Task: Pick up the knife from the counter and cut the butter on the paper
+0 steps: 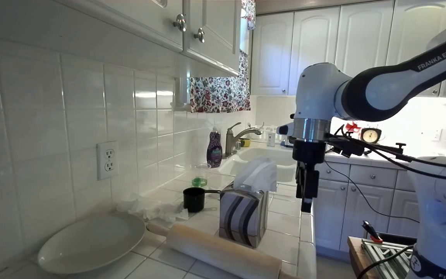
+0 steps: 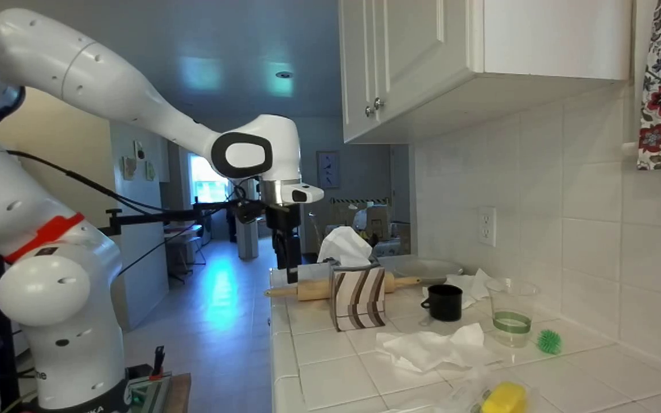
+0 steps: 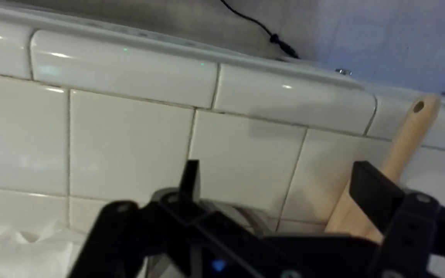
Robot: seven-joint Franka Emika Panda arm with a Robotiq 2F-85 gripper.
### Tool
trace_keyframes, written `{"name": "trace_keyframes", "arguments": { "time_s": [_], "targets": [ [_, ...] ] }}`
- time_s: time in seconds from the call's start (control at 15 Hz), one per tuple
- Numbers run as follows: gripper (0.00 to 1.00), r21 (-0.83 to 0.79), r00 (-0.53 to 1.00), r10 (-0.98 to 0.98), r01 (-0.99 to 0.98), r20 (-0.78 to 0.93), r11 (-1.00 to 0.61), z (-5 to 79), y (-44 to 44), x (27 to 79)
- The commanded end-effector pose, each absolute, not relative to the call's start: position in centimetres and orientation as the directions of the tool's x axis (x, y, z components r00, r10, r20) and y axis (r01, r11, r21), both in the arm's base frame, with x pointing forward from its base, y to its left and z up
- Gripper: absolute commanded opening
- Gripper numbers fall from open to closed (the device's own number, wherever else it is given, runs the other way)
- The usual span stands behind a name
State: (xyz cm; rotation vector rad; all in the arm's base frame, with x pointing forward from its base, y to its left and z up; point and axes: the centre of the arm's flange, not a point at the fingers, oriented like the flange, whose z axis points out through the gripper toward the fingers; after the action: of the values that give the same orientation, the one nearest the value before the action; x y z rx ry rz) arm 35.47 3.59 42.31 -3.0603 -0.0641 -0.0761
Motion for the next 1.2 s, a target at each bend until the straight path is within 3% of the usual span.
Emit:
{"name": "trace_keyframes", "arguments": {
  "time_s": [0.0,0.67,1.13],
  "targets": [
    [1.0,-0.139,0.982,-0.128,-0.108,0.141,-0.984,43.4,-0.2,34.2],
    [1.0,-0.147,0.932,-0.286,-0.258,0.221,-0.955,45.2,-8.3,32.5],
    [1.0,-0.149,0.935,-0.289,-0.262,0.205,-0.953,45.5,-8.0,33.3]
  ]
}}
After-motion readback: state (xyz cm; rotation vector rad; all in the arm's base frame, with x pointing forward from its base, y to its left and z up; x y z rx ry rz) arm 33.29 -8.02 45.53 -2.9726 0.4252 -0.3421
